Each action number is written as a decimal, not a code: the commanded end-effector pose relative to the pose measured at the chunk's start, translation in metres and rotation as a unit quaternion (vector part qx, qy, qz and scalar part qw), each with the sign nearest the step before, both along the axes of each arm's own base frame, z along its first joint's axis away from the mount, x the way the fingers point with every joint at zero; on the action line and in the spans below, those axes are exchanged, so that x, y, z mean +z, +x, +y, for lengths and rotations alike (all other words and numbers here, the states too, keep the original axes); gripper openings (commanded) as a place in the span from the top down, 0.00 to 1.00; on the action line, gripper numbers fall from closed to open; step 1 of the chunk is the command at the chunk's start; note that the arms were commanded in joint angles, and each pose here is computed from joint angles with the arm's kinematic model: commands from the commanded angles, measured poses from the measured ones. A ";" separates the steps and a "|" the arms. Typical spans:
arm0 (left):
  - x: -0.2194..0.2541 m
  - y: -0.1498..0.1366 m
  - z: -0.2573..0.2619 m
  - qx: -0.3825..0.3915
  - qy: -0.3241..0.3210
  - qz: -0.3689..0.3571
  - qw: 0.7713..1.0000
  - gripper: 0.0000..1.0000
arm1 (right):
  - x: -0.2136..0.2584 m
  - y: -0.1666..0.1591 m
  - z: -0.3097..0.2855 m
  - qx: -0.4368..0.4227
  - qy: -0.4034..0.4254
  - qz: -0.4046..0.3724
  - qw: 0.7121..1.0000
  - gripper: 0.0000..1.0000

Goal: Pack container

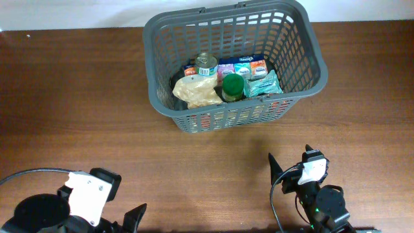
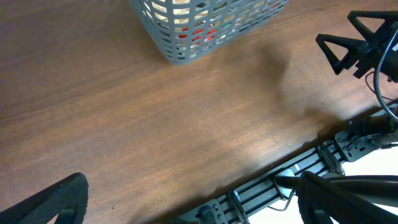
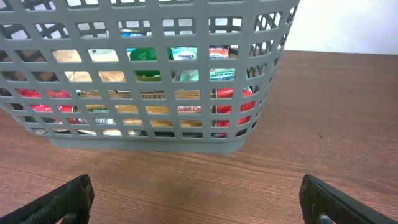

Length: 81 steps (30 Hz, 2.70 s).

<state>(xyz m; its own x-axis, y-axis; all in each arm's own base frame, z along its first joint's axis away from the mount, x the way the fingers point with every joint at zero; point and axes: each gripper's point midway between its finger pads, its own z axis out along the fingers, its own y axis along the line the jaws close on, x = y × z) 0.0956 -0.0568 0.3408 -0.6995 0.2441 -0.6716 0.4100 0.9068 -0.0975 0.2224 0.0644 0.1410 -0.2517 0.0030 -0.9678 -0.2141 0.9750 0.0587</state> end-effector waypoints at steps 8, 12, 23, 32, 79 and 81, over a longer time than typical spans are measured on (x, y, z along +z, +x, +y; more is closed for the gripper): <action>0.000 0.000 0.001 -0.005 0.008 -0.005 1.000 0.01 | -0.001 0.000 0.000 0.000 0.002 -0.004 1.000 0.01; 0.000 0.000 0.001 -0.005 0.008 -0.005 1.000 0.01 | -0.001 0.000 0.000 0.000 0.002 -0.004 1.000 0.01; 0.000 0.000 0.001 -0.005 0.008 -0.005 1.000 0.01 | -0.001 0.000 0.000 0.000 0.002 -0.004 1.000 0.01; 0.049 0.072 0.002 0.067 -0.008 -0.173 0.983 0.01 | -0.001 0.000 0.000 0.000 0.002 -0.004 1.000 0.01; -0.212 0.123 -0.002 0.108 -0.044 -0.257 0.959 0.01 | -0.001 0.000 0.000 0.000 0.002 -0.004 1.000 0.01; -0.212 0.123 -0.002 0.108 -0.044 -0.257 0.959 0.01 | -0.001 0.000 0.000 0.000 0.002 -0.004 1.000 0.01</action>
<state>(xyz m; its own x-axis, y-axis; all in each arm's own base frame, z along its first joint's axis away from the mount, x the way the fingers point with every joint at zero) 0.2183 -0.0573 0.1313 -0.3054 0.0365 -0.9515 0.2152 0.9761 -0.0317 0.2225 0.0652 0.1417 -0.2476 0.0044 -0.9688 -0.2184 0.9740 0.0603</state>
